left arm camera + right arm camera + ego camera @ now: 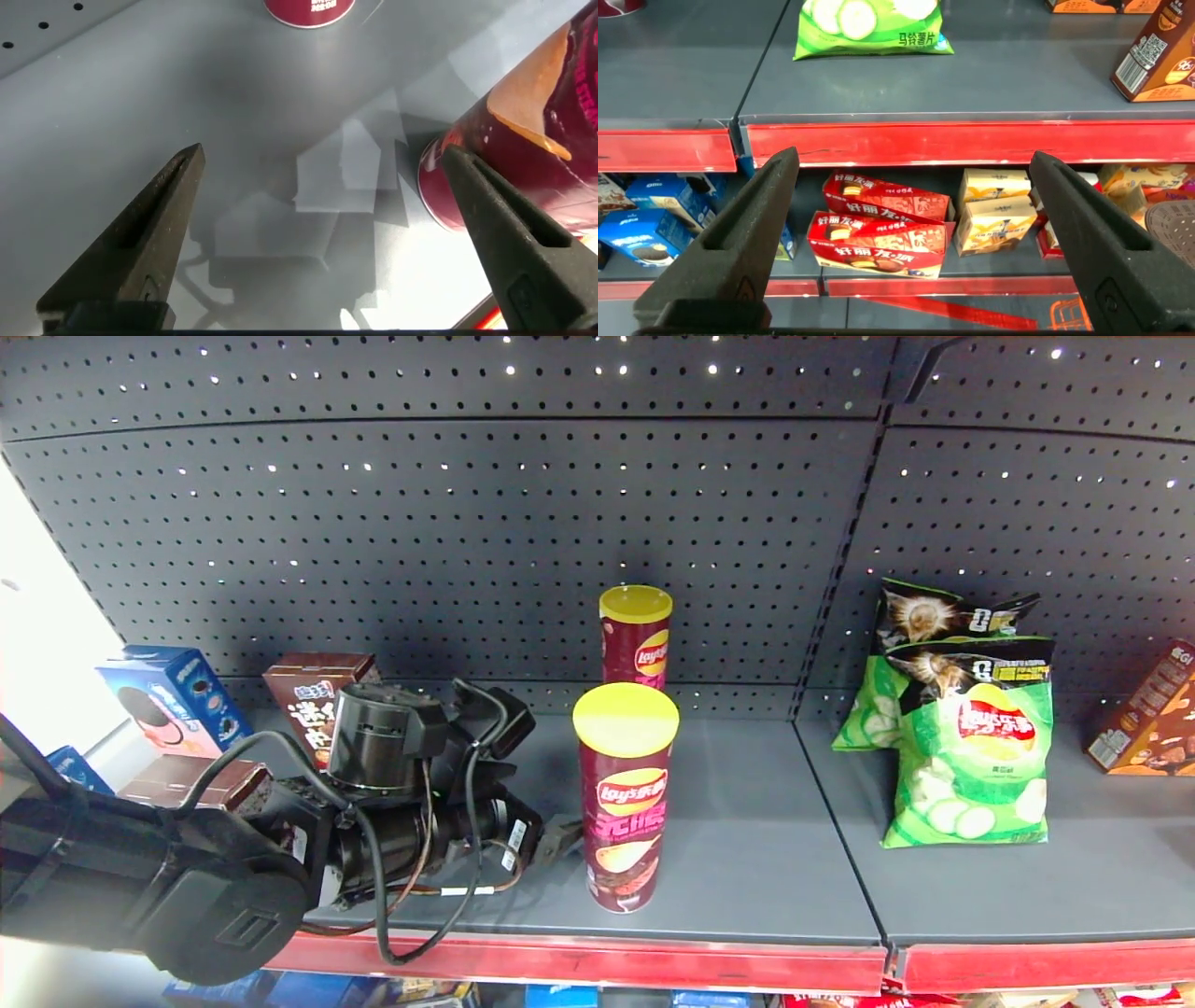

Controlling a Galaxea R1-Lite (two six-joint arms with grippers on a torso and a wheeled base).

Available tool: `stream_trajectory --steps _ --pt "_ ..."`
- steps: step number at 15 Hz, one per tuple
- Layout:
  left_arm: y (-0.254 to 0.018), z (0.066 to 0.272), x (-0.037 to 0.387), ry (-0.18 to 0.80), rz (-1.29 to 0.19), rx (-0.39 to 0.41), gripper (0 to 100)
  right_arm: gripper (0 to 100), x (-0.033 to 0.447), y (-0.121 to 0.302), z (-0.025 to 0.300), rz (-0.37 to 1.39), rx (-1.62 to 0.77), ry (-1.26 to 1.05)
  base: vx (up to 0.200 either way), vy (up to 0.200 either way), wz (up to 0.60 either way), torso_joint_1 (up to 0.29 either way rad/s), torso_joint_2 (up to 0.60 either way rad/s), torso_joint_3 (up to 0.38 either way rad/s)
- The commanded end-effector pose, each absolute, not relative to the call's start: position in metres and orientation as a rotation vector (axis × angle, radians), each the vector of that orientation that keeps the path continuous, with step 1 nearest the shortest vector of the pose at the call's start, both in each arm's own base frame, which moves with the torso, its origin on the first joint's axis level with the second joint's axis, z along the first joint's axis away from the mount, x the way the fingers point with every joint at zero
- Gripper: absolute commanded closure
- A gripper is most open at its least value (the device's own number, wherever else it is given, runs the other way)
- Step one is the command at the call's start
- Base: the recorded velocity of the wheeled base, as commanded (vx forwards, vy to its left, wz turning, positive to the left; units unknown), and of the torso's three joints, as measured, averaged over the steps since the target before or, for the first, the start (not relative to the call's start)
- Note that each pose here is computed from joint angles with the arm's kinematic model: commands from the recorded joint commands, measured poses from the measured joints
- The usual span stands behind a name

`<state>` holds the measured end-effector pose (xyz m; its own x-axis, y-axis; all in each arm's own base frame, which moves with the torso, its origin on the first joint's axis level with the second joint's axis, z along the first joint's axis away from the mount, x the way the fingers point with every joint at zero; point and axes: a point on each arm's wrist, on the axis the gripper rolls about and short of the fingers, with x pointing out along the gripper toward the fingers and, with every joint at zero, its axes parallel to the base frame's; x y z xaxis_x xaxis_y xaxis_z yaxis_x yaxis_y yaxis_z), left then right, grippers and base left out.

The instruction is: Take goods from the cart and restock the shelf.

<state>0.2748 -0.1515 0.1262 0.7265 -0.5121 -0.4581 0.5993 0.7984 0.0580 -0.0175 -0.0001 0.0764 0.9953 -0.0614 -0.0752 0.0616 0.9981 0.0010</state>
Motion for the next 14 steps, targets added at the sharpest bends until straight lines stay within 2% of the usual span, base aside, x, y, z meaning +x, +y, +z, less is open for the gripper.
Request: stream_trajectory --steps 1,7,10,12,14 --pt "-0.153 0.126 0.275 0.442 -0.623 0.21 0 0 -0.017 0.0 0.076 -0.061 0.003 0.077 0.0 0.0 0.0 0.0 0.0 0.0" --pt "-0.157 0.125 0.275 0.447 -0.627 0.195 0 0 -0.017 0.0 0.076 -0.061 0.003 0.077 0.0 0.0 0.0 0.0 0.0 0.0" --pt "-0.147 0.13 0.283 0.429 -0.563 0.186 0 0 -0.017 0.0 0.076 -0.061 0.003 0.077 0.0 0.0 0.0 0.0 0.0 0.0" --pt "-0.137 0.14 0.291 0.393 -0.522 0.173 0 0 -0.017 0.0 0.076 -0.061 0.003 0.077 0.0 0.0 0.0 0.0 0.0 0.0" --pt "-0.121 0.163 0.293 0.313 -0.481 0.156 0 0 -0.017 0.0 0.076 -0.061 0.003 0.077 0.0 0.0 0.0 0.0 0.0 0.0"
